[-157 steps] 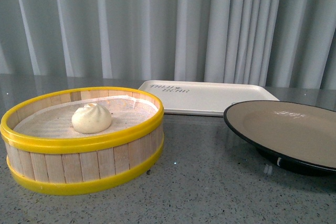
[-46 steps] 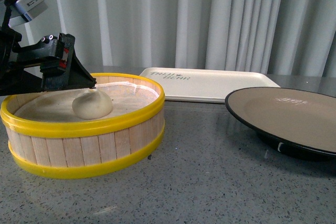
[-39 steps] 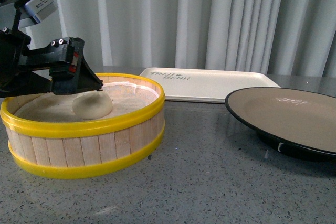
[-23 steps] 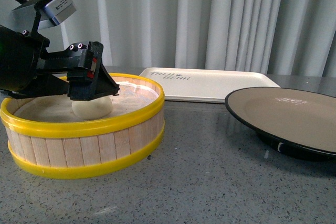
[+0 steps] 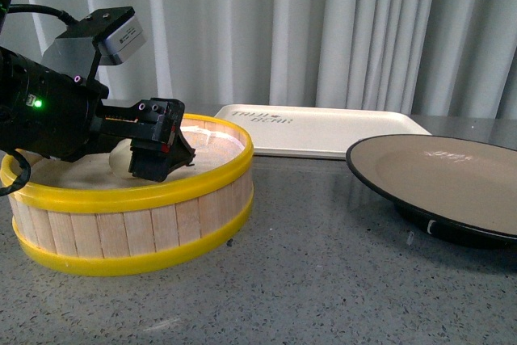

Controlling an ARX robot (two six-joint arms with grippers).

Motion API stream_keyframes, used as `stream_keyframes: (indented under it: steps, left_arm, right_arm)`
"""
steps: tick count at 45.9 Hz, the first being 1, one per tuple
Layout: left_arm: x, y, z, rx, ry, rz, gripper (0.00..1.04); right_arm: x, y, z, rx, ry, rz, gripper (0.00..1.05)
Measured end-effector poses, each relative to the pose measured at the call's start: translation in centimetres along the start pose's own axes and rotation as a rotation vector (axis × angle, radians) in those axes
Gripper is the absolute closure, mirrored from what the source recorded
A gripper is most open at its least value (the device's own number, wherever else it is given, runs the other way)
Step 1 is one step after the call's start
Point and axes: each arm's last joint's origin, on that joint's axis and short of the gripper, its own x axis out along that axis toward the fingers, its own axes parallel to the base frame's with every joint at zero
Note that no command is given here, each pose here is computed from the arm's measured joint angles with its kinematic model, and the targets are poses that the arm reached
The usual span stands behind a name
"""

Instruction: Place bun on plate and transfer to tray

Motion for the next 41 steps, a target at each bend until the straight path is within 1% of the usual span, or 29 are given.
stream_keyframes:
  steps: [3, 5, 8, 12, 19, 21, 26, 33, 36, 38, 41]
  left_arm:
    - [0.1, 0.0, 0.0, -0.001, 0.003, 0.001, 0.07]
    - [0.2, 0.0, -0.1, -0.002, 0.005, 0.001, 0.09]
    - [0.3, -0.1, -0.1, -0.001, 0.007, 0.003, 0.18]
    - [0.4, -0.2, -0.1, -0.001, 0.009, 0.002, 0.26]
    - [0.4, -0.4, 0.2, -0.013, 0.0, -0.004, 0.53]
    - [0.4, -0.4, 0.3, -0.014, -0.002, -0.007, 0.57]
    - [0.4, -0.5, 0.7, -0.027, -0.014, -0.021, 0.7]
    - [0.2, -0.5, 1.2, -0.04, -0.033, -0.039, 0.86]
    - [0.0, -0.6, 1.8, -0.059, -0.06, -0.06, 0.95]
    - [-0.1, -0.7, 2.2, -0.064, -0.079, -0.074, 0.99]
    - [-0.2, -1.1, 2.8, -0.06, -0.113, -0.102, 1.0]
  right_arm:
    - [0.0, 0.0, 0.0, 0.0, 0.0, 0.0, 0.08]
    - [0.0, 0.0, 0.0, 0.0, 0.0, 0.0, 0.08]
    - [0.0, 0.0, 0.0, 0.0, 0.0, 0.0, 0.08]
    - [0.0, 0.0, 0.0, 0.0, 0.0, 0.0, 0.08]
    - [0.0, 0.0, 0.0, 0.0, 0.0, 0.0, 0.08]
    - [0.0, 0.0, 0.0, 0.0, 0.0, 0.0, 0.08]
    - [0.0, 0.0, 0.0, 0.0, 0.0, 0.0, 0.08]
    - [0.0, 0.0, 0.0, 0.0, 0.0, 0.0, 0.08]
    - [0.0, 0.0, 0.0, 0.0, 0.0, 0.0, 0.08]
    - [0.0, 0.0, 0.0, 0.0, 0.0, 0.0, 0.08]
    - [0.0, 0.0, 0.0, 0.0, 0.0, 0.0, 0.08]
